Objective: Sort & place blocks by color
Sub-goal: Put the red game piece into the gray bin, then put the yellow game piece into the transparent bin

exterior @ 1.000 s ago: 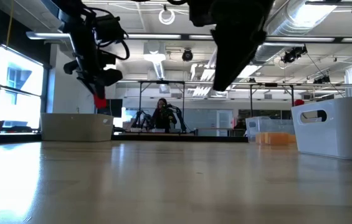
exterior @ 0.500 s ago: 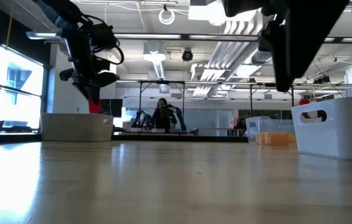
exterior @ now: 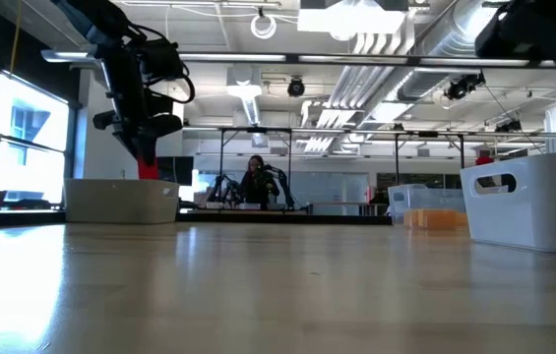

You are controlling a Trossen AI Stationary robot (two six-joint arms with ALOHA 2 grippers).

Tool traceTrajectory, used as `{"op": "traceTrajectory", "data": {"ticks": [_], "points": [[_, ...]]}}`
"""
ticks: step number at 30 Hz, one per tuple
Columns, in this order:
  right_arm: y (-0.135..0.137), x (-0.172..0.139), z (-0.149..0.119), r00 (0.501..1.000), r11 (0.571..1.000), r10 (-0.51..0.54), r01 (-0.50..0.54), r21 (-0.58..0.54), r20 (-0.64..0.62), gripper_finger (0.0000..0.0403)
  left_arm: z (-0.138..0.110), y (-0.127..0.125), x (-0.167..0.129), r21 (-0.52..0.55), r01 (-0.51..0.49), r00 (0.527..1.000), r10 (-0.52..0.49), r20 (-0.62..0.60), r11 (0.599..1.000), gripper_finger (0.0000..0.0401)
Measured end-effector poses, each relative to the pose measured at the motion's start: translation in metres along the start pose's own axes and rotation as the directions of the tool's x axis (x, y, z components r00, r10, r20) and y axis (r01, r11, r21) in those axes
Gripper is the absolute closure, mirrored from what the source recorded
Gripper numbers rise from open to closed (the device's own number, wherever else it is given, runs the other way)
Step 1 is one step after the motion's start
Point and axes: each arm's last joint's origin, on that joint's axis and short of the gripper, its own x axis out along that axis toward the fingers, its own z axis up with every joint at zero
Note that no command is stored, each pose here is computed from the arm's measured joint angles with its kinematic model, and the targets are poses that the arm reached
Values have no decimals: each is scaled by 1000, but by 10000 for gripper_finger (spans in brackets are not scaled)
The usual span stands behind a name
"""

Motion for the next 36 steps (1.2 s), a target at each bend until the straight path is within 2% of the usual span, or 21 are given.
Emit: {"op": "traceTrajectory", "data": {"ticks": [11,19,25,29,33,36], "points": [[24,2,-23,1000,997,10,-9,72,-17,197,0,0,0,0,-2,1000,2,0,1000,281],[40,3,-42,999,1000,16,-16,17,-31,197,0,0,0,0,-3,1000,3,0,1000,253],[48,3,-52,1000,999,10,-9,42,-28,197,0,0,0,0,-1,1000,1,1,1000,236],[53,3,-62,999,996,-47,48,-79,16,197,0,-2,0,-1,55,998,-55,-8,999,233],[56,3,-72,996,971,-81,84,-225,21,197,0,-4,-3,-4,154,988,-154,-8,988,233],[57,3,-75,996,954,-90,91,-284,16,197,0,-5,-8,-5,234,972,-234,-3,972,233]]}}
